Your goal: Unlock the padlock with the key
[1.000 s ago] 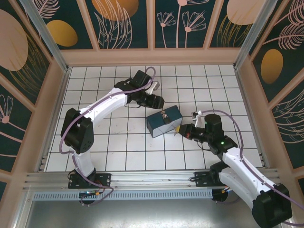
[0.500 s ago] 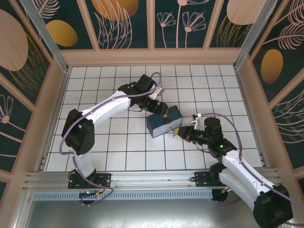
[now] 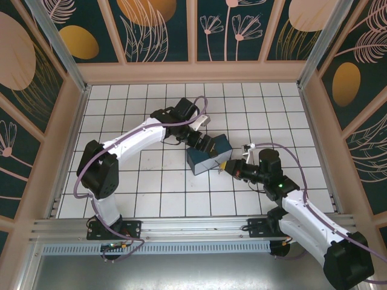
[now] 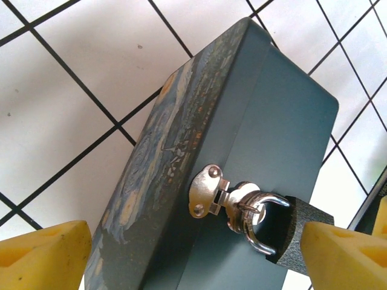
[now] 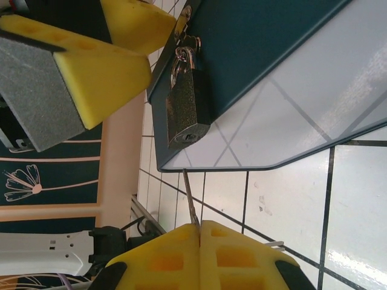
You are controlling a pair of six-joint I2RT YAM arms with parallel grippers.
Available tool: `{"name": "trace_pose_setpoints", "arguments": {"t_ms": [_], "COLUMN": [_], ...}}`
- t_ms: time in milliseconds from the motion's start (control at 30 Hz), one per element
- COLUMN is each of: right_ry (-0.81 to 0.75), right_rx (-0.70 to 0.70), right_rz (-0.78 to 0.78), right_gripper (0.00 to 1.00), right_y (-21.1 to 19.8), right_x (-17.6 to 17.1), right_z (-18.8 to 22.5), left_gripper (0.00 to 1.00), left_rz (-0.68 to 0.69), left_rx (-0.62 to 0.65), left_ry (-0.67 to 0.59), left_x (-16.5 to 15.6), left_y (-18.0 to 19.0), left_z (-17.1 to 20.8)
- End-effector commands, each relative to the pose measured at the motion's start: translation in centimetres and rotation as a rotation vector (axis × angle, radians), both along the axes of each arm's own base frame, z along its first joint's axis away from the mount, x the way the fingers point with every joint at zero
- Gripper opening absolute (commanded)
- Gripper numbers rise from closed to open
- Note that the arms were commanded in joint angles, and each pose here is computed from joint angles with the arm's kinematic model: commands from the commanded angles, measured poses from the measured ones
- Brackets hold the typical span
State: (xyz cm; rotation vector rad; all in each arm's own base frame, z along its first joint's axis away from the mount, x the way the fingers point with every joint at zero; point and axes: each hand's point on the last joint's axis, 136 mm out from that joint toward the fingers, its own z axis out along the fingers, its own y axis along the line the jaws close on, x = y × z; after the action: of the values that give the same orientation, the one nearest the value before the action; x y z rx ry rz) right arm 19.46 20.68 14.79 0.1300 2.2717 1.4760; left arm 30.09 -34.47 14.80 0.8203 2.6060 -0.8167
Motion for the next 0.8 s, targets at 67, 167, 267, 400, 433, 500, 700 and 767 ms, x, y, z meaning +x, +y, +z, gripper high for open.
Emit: {"name": "trace_pose_setpoints", "arguments": {"t_ms": [67, 167, 267, 400, 433, 500, 700, 767], "right_ry": [-0.019, -0.018, -0.022, -0.029, -0.030, -0.031, -0.027, -0.026], "right_rx": [0.009, 0.007, 0.009, 0.017, 0.020, 0.024, 0.034, 0.036], "right_rz": [-0.015, -0.016, -0.016, -0.017, -0.017, -0.022, -0.035, -0.034], "right_gripper": [0.00, 0.00, 0.00, 0.00, 0.00, 0.00, 0.00, 0.00], "right_y": [0.1, 0.1, 0.1, 0.2, 0.2, 0.2, 0.1, 0.1], "right_x": [0.3, 0.4, 0.5, 0.5, 0.5, 0.6, 0.8, 0.8], "right_z": [-0.1, -0.1, -0.1, 0.1, 0.2, 0.2, 0.2, 0.2], "left_gripper": [0.96, 0.95, 0.96, 0.99, 0.98, 0.98, 0.97, 0.96], "left_rz": [-0.057, -0.061, -0.064, -0.073, -0.071, -0.067, -0.051, -0.047], "left_rx": [-0.024, -0.014, -0.003, 0.000, 0.003, 0.016, 0.059, 0.066], "left_ry": [-0.006, 0.002, 0.006, 0.010, 0.009, 0.011, 0.022, 0.026], "left_x": [-1.0, -1.2, -1.4, -1.7, -1.6, -1.6, -1.5, -1.5], "left_y": [-0.3, -0.3, -0.3, -0.6, -0.6, -0.4, 0.2, 0.3], "left_z": [0.8, 0.4, 0.0, -0.2, -0.3, -0.8, -2.2, -2.5]}}
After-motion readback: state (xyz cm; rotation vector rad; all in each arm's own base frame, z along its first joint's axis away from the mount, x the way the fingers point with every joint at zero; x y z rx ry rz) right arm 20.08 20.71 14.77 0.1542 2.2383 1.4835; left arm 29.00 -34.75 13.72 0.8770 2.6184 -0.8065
